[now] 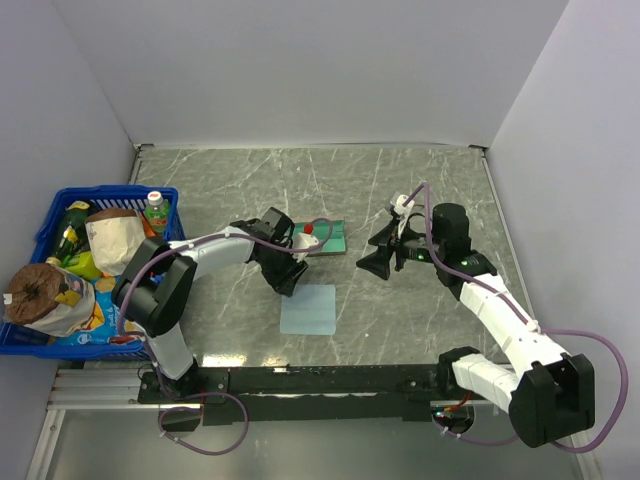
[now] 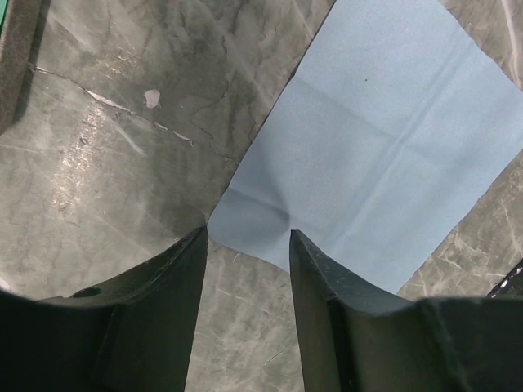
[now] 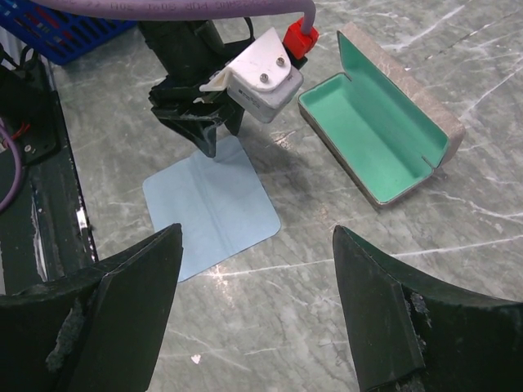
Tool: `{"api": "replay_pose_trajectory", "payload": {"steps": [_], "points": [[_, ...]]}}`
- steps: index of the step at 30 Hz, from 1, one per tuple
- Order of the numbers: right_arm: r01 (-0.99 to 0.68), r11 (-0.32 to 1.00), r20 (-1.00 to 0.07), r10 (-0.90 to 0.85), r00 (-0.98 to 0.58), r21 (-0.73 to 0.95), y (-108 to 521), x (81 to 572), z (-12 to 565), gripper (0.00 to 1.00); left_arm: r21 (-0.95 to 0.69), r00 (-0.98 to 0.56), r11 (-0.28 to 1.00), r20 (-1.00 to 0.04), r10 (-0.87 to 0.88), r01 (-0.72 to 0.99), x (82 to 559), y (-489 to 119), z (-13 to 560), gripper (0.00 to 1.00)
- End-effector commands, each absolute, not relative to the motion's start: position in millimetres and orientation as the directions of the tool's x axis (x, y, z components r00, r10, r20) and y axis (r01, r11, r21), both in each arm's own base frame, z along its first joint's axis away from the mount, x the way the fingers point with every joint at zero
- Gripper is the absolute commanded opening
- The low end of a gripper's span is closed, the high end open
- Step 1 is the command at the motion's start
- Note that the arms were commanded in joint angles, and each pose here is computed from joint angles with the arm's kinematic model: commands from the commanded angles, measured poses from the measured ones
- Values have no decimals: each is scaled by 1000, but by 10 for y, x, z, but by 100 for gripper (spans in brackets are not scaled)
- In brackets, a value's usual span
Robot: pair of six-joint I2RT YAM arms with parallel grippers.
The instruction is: Organize the sunglasses
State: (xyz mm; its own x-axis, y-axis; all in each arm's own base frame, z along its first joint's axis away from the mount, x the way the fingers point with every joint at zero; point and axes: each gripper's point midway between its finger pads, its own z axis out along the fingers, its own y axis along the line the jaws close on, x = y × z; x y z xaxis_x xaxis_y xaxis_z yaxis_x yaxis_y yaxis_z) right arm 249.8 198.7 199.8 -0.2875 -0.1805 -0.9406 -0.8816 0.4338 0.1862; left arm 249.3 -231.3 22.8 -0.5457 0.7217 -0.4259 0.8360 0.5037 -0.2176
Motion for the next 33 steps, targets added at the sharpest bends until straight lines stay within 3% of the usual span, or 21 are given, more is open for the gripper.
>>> {"api": "replay_pose_trajectory", "payload": {"steps": [1,23,33], "points": [[-908,395,-960,-175,-220,137,2035,2486,2104,80,-257,-564,502,-399,723,826,2427,-2322,181,48],[-894,367,-909,-222,-352,256,2161,2486,1730,73,-215,-588,552,-396,705,806,2512,-2265,127,32],[-856,355,-840,-259,-476,376,2295,2475,1429,69,-205,-593,563,-398,700,801,2537,-2253,123,15]]}}
